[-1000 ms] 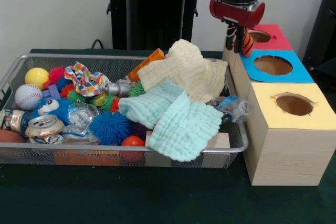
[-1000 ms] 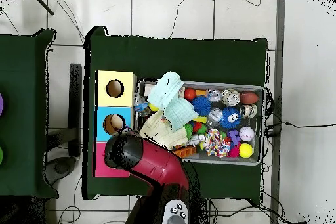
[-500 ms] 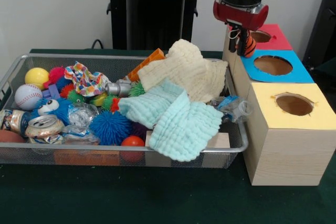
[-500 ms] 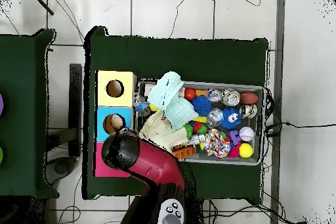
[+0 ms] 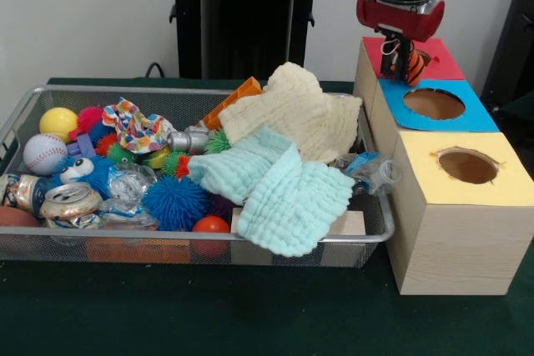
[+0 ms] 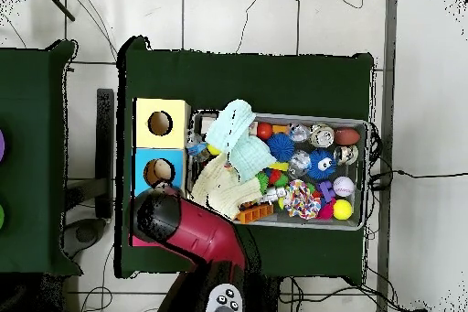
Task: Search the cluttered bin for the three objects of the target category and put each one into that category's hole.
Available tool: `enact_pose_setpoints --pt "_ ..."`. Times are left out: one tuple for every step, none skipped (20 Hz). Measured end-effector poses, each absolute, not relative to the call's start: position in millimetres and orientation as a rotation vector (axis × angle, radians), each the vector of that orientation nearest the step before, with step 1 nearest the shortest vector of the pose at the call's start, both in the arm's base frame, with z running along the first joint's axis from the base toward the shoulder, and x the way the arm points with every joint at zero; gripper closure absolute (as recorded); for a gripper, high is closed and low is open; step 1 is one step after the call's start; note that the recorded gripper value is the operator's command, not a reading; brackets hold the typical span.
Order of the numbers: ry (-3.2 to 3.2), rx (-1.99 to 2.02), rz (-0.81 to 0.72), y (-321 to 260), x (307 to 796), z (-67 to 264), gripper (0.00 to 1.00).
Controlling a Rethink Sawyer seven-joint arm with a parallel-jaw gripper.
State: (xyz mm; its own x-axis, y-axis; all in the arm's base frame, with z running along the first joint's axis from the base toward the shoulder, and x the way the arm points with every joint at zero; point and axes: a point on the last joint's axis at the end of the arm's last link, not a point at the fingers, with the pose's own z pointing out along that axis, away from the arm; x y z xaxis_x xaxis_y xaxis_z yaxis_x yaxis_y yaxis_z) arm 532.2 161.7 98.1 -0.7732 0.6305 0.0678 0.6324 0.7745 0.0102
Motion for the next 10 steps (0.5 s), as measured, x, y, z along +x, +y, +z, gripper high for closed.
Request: enact_pose_setpoints --pt "-2.898 -1.040 -0.048 162 527 99 1.00" --pt "-2.896 -1.044 -0.047 162 525 99 1.00" --pt "-2.893 -1.047 -0.046 162 523 99 1.00" --pt "-2.886 -1.057 -0.040 160 516 99 1.00" --pt "-2.884 -1.060 -0.039 160 514 99 1.00" --pt "-2.883 -1.062 -0.038 160 512 100 1.00" --pt "-2.882 -1.065 -0.037 160 510 100 1.00" --pt "-2.880 -1.070 -0.036 159 508 100 1.00" --pt "-2.873 -1.081 -0.031 158 500 100 1.00" --pt "-2.870 -1.086 -0.028 158 497 100 1.00"
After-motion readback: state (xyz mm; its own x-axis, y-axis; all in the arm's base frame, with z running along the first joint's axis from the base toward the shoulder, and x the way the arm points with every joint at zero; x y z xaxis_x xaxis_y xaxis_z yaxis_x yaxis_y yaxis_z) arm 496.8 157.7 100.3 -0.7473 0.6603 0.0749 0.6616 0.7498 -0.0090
